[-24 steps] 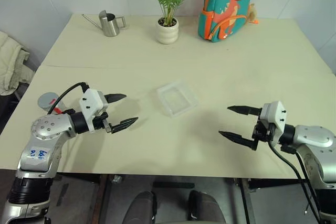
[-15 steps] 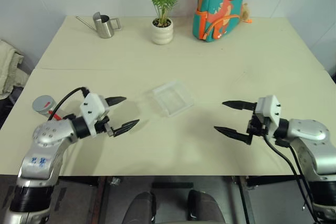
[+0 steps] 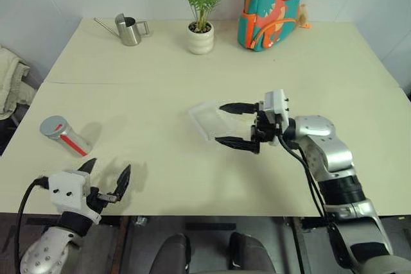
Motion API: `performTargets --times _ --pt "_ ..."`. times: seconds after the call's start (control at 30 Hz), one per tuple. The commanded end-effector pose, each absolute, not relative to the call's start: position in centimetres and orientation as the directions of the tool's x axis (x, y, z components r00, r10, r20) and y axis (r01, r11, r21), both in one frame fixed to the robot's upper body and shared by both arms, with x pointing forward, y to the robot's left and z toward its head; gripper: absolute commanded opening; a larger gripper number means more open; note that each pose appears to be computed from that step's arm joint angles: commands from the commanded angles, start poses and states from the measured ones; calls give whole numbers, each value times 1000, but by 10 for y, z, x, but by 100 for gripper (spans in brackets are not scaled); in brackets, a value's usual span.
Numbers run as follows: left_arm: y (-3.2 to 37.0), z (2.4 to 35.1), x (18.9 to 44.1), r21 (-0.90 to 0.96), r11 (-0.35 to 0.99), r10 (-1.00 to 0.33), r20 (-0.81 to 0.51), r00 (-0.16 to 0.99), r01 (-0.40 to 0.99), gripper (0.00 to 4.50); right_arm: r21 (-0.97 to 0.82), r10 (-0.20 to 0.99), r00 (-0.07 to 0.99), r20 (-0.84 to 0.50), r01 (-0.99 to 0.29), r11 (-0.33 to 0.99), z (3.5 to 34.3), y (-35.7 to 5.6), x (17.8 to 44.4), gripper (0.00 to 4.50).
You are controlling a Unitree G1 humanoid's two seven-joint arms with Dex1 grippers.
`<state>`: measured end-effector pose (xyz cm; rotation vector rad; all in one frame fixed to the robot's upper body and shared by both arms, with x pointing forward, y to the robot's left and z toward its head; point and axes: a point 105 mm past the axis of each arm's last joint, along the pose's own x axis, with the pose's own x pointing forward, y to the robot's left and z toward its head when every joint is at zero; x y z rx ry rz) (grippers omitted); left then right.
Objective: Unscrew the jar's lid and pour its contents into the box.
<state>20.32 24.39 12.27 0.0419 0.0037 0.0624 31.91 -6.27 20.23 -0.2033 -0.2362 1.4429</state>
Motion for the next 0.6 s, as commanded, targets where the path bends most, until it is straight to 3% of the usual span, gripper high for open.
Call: performTargets --times 0.03,0.1,0.23,0.6 --pt "251 127 201 7 964 264 45 963 -265 447 -301 996 65 66 -950 82 213 -49 320 450" --pt "249 127 210 2 952 304 72 950 -305 447 -304 996 53 75 -950 74 214 -42 321 450" --pt "265 134 220 -39 863 504 127 854 -504 447 -309 995 19 96 -950 48 219 -32 318 450" --pt "291 146 239 -56 728 682 165 713 -683 447 -309 996 25 91 -950 52 220 -31 319 450"
